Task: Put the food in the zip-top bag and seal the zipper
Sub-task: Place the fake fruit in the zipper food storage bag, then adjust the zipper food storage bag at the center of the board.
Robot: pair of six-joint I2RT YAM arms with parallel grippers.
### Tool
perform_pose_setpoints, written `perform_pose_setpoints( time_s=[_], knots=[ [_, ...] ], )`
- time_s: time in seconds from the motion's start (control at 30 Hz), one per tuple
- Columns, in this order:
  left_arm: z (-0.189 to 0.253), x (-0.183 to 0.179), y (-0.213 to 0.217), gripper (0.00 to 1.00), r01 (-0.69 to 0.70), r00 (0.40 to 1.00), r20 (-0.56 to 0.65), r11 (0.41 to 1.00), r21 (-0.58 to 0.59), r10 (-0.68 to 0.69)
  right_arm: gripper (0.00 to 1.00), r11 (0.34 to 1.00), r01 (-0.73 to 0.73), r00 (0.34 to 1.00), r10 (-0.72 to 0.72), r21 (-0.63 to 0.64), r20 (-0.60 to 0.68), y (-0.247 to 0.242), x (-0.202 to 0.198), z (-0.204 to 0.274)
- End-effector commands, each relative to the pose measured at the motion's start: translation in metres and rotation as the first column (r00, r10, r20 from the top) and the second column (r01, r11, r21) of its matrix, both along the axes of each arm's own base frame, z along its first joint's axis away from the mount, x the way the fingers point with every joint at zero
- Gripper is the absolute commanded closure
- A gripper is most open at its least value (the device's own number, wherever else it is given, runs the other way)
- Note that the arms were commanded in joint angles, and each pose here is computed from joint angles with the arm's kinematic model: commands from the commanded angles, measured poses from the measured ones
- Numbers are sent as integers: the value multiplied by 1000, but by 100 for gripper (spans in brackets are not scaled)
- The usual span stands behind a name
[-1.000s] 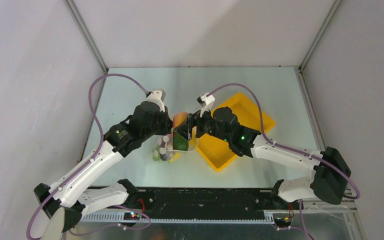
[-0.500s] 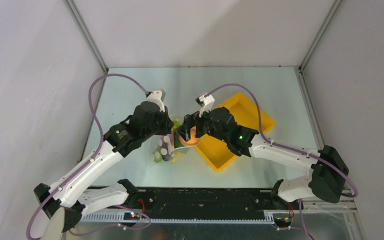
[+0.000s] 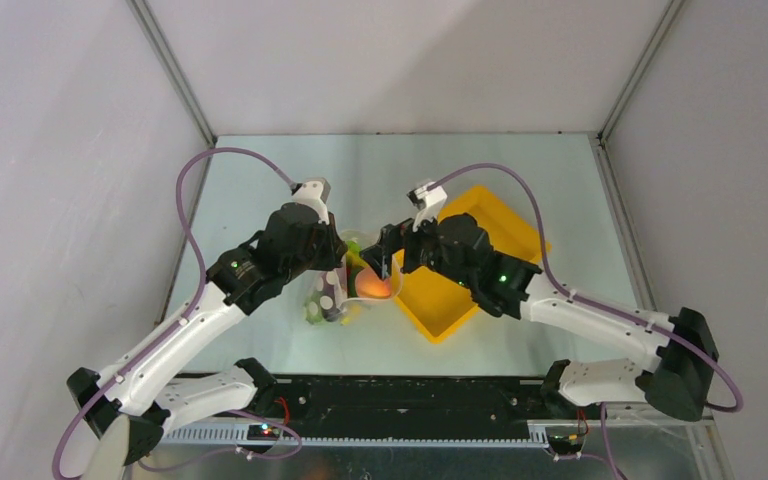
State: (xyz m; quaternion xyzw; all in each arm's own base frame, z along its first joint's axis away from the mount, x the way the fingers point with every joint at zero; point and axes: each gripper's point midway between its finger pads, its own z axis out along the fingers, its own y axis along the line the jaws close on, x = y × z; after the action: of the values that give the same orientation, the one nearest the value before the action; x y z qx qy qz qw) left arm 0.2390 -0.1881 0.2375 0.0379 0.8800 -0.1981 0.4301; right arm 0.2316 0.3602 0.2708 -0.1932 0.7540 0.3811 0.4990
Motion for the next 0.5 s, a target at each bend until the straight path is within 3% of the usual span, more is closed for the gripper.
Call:
perform_pose_setpoints(
  time_s=[0.0, 0.23, 0.47],
  knots=[
    [15, 5, -2, 100, -7, 999, 52, 999, -38, 9, 0, 995, 79, 995, -83, 66, 60, -19, 4, 45],
    [15, 4, -1, 100, -5, 999, 53, 999, -37, 7, 3, 992, 124, 991, -125, -27, -54, -41, -7, 2],
    [14, 4, -1, 100, -7, 999, 53, 999, -35, 9, 18, 985, 158, 972, -167, -68, -162, -38, -7, -38]
  ],
)
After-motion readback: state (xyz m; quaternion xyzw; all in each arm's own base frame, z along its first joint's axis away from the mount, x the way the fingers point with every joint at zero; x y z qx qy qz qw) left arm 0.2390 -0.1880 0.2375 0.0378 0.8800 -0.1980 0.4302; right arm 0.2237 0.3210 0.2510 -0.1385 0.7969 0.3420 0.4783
